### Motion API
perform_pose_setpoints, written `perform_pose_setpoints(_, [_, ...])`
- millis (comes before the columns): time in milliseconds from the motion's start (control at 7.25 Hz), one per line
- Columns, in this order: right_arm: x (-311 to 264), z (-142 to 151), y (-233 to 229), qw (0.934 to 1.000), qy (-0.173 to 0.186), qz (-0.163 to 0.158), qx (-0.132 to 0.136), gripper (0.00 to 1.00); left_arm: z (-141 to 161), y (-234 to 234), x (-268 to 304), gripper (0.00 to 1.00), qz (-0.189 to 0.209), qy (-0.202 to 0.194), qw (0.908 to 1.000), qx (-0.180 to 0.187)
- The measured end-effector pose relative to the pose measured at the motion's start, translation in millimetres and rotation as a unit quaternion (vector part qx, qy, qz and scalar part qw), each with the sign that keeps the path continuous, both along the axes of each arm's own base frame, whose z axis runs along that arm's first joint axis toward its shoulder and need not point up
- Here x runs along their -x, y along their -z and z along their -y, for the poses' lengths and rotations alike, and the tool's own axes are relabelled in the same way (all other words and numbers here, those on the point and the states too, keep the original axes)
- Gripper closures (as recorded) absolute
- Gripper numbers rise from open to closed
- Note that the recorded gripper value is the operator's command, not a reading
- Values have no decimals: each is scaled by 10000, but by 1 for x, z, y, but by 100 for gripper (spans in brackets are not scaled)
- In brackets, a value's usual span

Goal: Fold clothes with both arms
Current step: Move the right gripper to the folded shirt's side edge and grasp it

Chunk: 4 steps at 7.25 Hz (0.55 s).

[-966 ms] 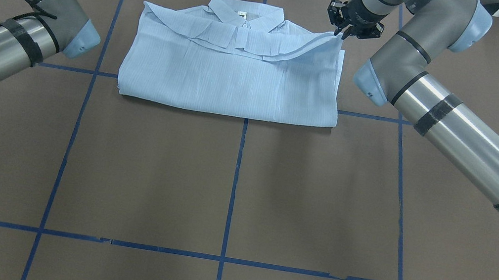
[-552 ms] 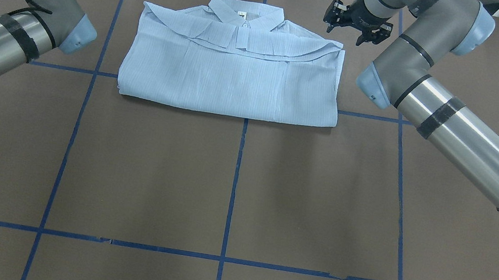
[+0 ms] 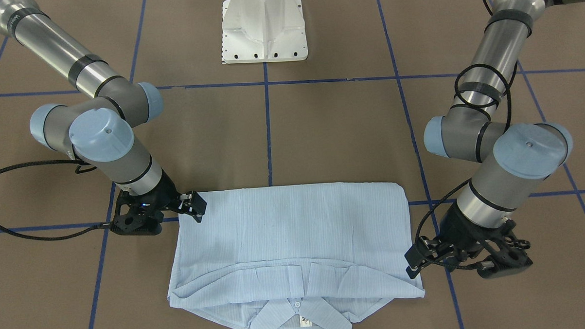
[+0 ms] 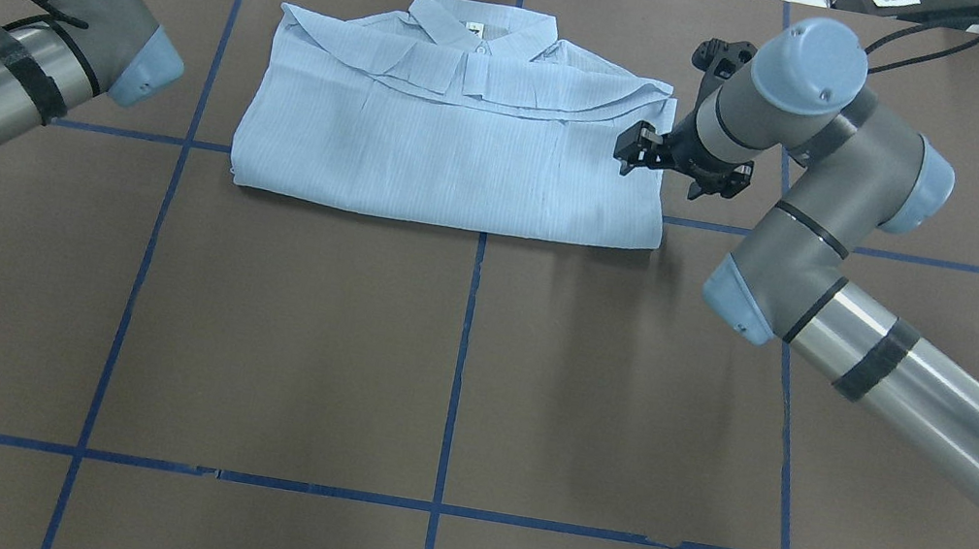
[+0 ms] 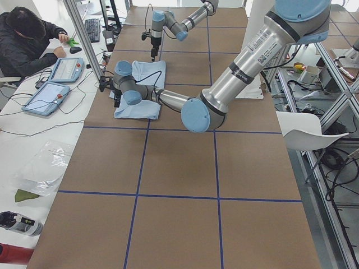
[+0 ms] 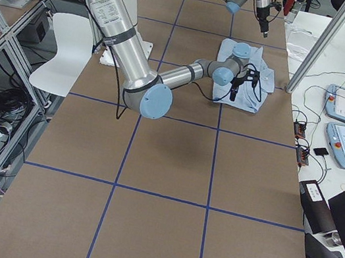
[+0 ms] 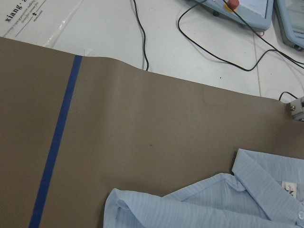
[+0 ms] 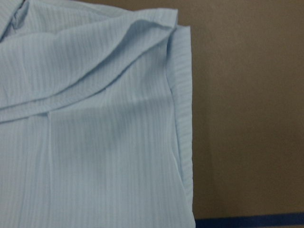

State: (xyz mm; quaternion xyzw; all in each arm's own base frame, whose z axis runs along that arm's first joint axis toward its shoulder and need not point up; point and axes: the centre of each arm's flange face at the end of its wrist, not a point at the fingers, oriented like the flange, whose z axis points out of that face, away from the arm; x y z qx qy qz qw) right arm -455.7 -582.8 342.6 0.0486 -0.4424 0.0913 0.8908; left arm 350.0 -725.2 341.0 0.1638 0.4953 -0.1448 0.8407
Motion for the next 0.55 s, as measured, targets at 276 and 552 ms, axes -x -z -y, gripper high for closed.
perform_pose_setpoints(276, [2, -28, -26, 9998, 127, -74, 110, 25, -2, 5, 2, 1, -15, 4, 10000, -14])
perform_pose_setpoints(552, [7, -36, -32, 9997, 191, -96, 139, 30, -3, 4, 3, 1, -12, 9, 10000, -12])
